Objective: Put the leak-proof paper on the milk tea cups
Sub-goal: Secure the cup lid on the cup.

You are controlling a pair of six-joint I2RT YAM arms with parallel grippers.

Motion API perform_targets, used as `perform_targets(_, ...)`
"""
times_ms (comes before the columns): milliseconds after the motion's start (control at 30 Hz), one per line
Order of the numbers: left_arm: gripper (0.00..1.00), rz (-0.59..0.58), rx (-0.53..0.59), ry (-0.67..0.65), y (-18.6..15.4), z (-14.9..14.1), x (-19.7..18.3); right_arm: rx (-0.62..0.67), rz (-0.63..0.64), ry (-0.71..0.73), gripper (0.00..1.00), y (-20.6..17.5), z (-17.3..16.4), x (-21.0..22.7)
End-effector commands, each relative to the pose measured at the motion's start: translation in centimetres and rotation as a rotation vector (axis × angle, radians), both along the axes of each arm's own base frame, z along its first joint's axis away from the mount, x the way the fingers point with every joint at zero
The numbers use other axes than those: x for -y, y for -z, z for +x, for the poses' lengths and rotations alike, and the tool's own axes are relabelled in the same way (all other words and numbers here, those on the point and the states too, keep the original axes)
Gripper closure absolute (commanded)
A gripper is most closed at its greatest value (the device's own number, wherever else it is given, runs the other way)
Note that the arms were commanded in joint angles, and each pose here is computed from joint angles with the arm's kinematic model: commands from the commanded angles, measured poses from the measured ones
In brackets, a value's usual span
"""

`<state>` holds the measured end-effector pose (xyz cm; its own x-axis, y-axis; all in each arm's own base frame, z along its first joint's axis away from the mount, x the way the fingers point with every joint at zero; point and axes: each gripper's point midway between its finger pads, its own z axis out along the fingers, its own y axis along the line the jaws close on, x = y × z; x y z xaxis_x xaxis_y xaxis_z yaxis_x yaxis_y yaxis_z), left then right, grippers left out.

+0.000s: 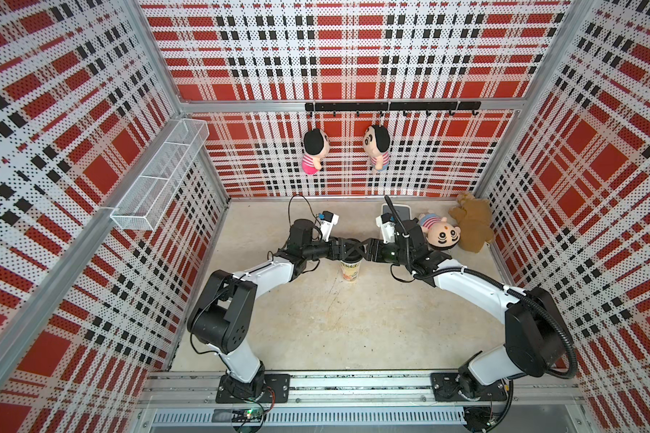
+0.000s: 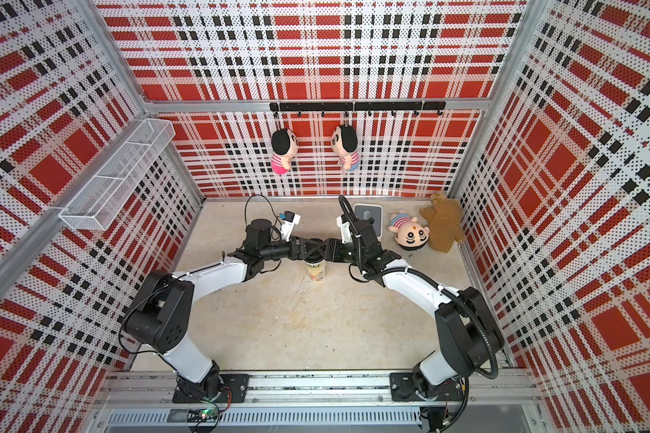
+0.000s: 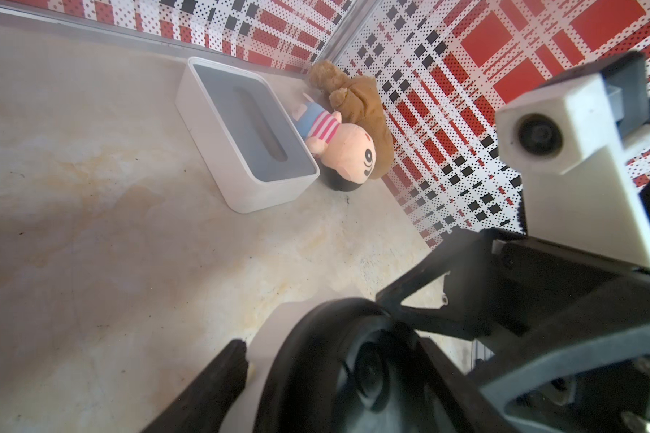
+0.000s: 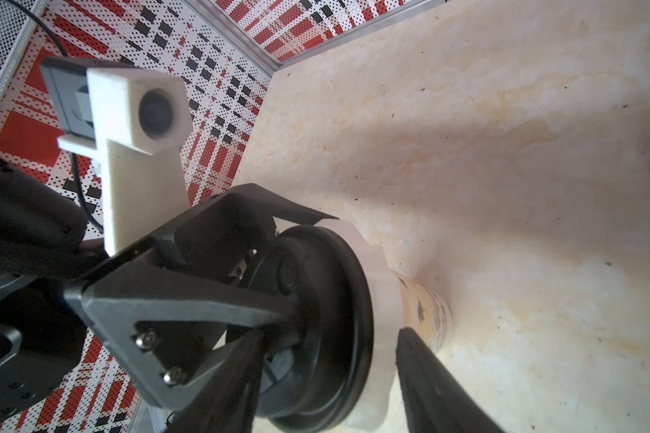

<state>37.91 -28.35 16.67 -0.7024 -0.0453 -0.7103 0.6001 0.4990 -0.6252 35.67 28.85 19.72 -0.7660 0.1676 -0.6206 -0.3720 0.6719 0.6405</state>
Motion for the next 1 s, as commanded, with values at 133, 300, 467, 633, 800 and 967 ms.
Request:
perform_targets(133, 0.28, 0.245, -0.331, -0.005, 11.8, -4.8, -2.3, 0.001, 0.037, -0.006, 0.43, -0.3, -0.1, 0.1)
perform_targets(300, 0.28, 0.239, -0.33, -0.001, 11.5, -4.8, -2.1, -0.041, 0.009, 0.011, 0.44, 1.5, 0.1, 0.3)
perform_targets(467, 0.28, 0.214, -0.32, 0.009, 10.6, -4.7, -1.7, -0.132, -0.08, 0.051, 0.48, 4.1, 0.1, 1.1)
perform_targets(633, 0.27, 0.161, -0.291, 0.013, 8.4, -4.2, -1.2, -0.213, -0.137, 0.081, 0.53, 6.9, -0.6, 2.1)
perform_targets(800, 0.21, 0.069, -0.246, -0.002, 4.5, -2.9, -0.9, -0.232, -0.151, 0.09, 0.54, 8.1, -1.0, 2.5)
perform_targets(967, 0.16, -0.012, -0.19, -0.012, 0.4, -1.4, -0.8, -0.233, -0.152, 0.081, 0.54, 8.3, -1.0, 2.4)
